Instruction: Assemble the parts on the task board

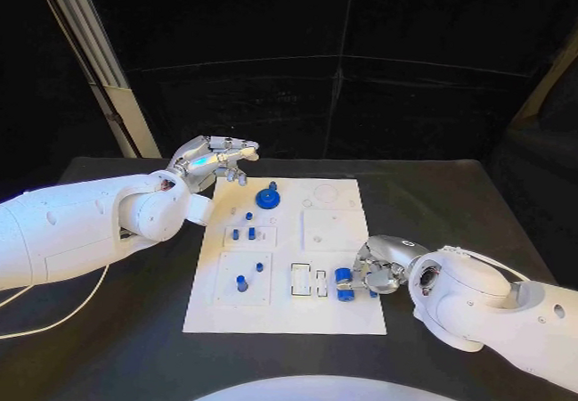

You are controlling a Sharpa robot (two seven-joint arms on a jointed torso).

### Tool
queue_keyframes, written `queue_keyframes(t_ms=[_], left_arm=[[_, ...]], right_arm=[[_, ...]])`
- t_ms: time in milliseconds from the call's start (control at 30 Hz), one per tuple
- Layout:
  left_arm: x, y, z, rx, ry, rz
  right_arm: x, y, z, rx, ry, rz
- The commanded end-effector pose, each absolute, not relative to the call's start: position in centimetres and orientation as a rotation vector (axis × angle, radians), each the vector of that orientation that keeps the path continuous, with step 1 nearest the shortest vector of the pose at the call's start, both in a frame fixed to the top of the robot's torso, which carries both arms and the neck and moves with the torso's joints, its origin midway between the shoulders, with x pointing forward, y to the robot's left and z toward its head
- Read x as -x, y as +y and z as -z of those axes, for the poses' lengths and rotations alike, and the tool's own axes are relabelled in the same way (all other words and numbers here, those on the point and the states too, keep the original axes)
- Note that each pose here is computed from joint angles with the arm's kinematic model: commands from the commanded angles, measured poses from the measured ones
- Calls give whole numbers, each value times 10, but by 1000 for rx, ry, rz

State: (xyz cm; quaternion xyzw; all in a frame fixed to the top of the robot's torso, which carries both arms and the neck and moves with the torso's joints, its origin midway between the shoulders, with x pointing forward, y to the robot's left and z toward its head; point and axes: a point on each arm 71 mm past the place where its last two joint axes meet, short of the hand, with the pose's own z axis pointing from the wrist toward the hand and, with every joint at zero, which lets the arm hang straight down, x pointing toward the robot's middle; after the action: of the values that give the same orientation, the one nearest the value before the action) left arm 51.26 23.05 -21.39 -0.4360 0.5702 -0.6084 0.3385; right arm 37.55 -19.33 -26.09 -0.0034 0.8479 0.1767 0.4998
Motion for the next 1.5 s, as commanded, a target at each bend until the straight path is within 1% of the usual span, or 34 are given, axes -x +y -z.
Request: queue_keyframes(t_ms=[33, 467, 700, 933, 1167, 1367, 1500], left_arm=[[-513, 230, 213, 1133, 1486, 1601], [-512, 231, 213, 1135, 1487, 1599], [-512, 231, 213, 1136, 1487, 1599], [-512, 232, 213, 1136, 1487, 1598], [-512, 231, 213, 1136, 1488, 1600], [-512, 231, 213, 1136, 1488, 1599], [-512, 229, 213, 1134, 1491, 1605]], right_arm=[[-376, -190, 263, 67, 2048, -397], [-375, -180, 269, 162, 2067, -366], [-375, -179, 267, 151, 2044, -372], [-371, -180, 257, -36, 1990, -489], [-366, -177, 247, -161, 1927, -598], [-365, -171, 246, -193, 1924, -636], [-366, -160, 250, -166, 1968, -649]])
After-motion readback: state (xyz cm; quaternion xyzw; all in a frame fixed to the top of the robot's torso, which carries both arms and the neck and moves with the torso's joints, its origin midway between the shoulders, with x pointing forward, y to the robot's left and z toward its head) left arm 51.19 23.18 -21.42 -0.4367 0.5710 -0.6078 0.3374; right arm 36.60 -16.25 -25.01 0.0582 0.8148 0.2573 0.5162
